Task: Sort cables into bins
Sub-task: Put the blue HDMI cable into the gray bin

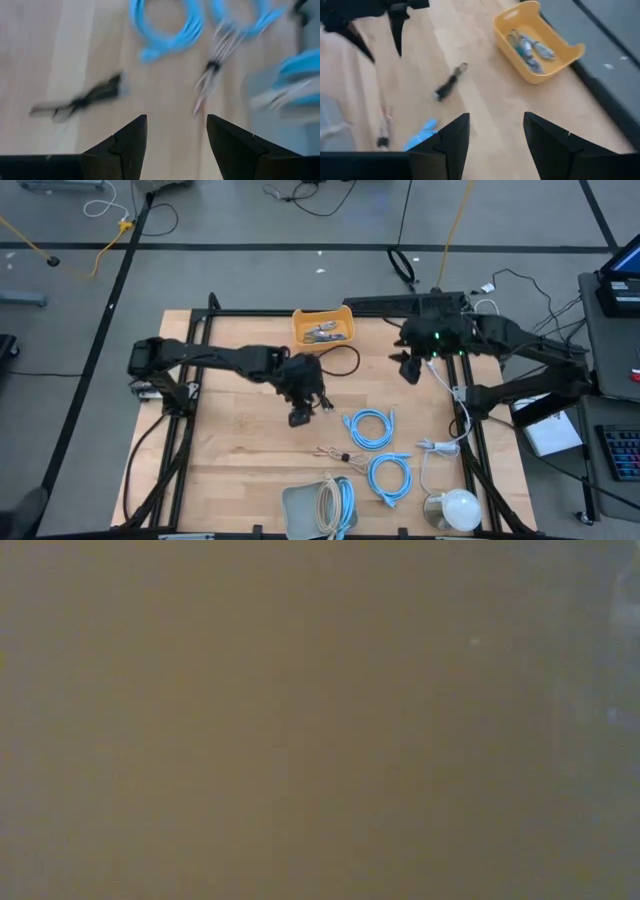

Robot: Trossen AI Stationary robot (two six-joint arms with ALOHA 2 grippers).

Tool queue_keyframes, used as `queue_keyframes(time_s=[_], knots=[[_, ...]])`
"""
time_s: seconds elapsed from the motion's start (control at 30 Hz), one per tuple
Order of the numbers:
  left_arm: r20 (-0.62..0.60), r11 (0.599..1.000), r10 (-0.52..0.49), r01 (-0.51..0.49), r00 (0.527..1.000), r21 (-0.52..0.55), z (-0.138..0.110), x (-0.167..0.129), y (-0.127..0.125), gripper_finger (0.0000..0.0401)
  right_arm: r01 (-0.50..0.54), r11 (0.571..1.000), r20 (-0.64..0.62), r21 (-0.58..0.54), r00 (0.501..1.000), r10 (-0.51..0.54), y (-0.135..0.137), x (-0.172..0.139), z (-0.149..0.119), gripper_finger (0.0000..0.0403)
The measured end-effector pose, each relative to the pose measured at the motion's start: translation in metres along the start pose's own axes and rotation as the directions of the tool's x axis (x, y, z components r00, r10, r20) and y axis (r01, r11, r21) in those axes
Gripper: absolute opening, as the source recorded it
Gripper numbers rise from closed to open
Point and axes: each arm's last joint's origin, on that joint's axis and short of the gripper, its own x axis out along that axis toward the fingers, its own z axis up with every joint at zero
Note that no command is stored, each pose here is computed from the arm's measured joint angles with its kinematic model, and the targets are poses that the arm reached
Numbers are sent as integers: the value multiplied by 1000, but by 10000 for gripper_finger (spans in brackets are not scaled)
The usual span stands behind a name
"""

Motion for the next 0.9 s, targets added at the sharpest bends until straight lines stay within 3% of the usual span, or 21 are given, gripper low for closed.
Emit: queue_keyframes(time_s=[0.2,0.3,0.43,0.57,0.7,0.9], knots=[[22,997,55,-54,998,-52,-6,2,-16,211,-134,986,-29,103,990,137,14,49,-56,176],[13,997,-41,42,999,-70,-6,3,-26,211,-230,955,-90,185,964,250,24,77,-88,176],[-54,986,-154,149,987,-79,-14,5,-42,211,-311,913,-65,265,939,339,40,98,-116,172],[-104,990,-144,141,984,-29,-25,5,-66,211,-288,932,1,220,955,296,52,106,-132,164],[-77,990,-141,140,987,-26,-33,4,-93,211,-263,952,-110,156,953,281,62,118,-153,155],[82,997,-54,59,995,-53,-39,-10,-126,211,-325,946,-211,18,923,321,85,133,-175,157]])
